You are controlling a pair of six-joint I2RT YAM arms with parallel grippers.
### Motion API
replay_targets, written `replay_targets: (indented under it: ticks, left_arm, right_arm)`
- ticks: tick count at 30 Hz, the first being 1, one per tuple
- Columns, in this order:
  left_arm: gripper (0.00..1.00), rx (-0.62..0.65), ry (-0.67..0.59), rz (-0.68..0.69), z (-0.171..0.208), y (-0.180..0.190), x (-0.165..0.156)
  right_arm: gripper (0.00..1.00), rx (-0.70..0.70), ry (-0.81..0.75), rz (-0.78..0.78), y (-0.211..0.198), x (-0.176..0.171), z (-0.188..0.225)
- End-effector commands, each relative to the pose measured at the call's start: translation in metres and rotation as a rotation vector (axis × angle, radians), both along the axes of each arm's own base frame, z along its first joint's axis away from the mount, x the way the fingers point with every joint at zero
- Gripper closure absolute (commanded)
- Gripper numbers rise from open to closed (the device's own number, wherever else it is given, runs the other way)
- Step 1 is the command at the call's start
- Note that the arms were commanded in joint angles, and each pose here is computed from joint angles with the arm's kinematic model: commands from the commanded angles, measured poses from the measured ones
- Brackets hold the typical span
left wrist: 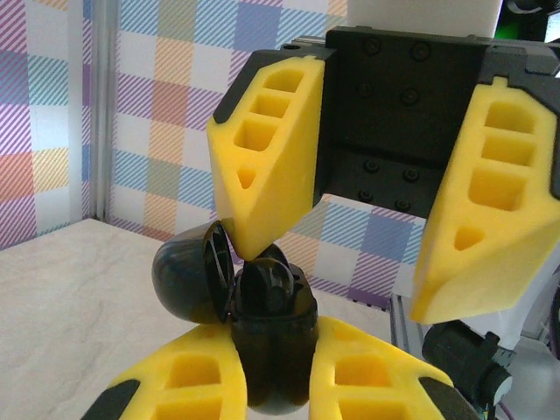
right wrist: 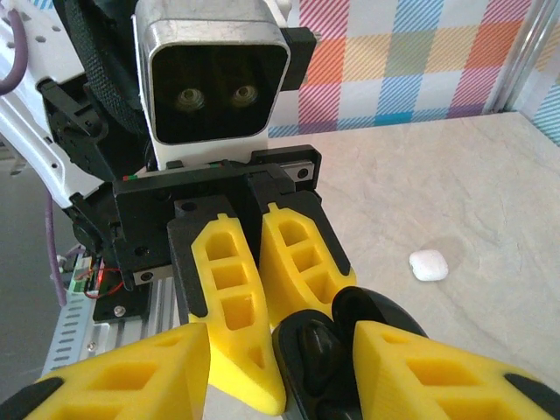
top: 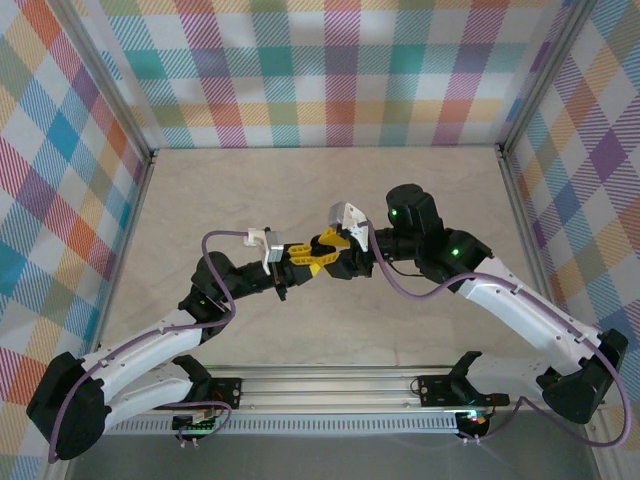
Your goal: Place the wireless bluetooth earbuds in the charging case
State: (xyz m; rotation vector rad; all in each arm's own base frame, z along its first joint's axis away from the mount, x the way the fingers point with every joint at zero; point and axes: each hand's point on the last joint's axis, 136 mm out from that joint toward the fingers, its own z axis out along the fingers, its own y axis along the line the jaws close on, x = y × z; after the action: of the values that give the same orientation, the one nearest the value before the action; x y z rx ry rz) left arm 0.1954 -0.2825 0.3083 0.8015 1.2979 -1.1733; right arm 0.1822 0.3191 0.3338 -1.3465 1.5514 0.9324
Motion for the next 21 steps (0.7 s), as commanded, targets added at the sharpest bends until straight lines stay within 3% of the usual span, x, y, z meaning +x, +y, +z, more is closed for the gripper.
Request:
replay_targets:
  ticks: [1, 11, 21]
  left_arm:
    - [1.00, -0.060, -0.049, 0.006, 0.017, 0.004, -0.005]
    - [1.00, -0.070, -0.012, 0.040, 0.013, 0.006, 0.001]
    - [1.00, -0.068, 0.003, 0.033, 0.010, 0.006, 0.000]
  right_arm:
    - [0.50, -0.002, 0.004, -0.052, -0.001, 0.007, 0.009]
    - [0.41, 0.026, 0.035, -0.107, 0.000, 0.016, 0.026]
    - [0.41, 0.096, 0.068, -0.125, 0.001, 0.015, 0.048]
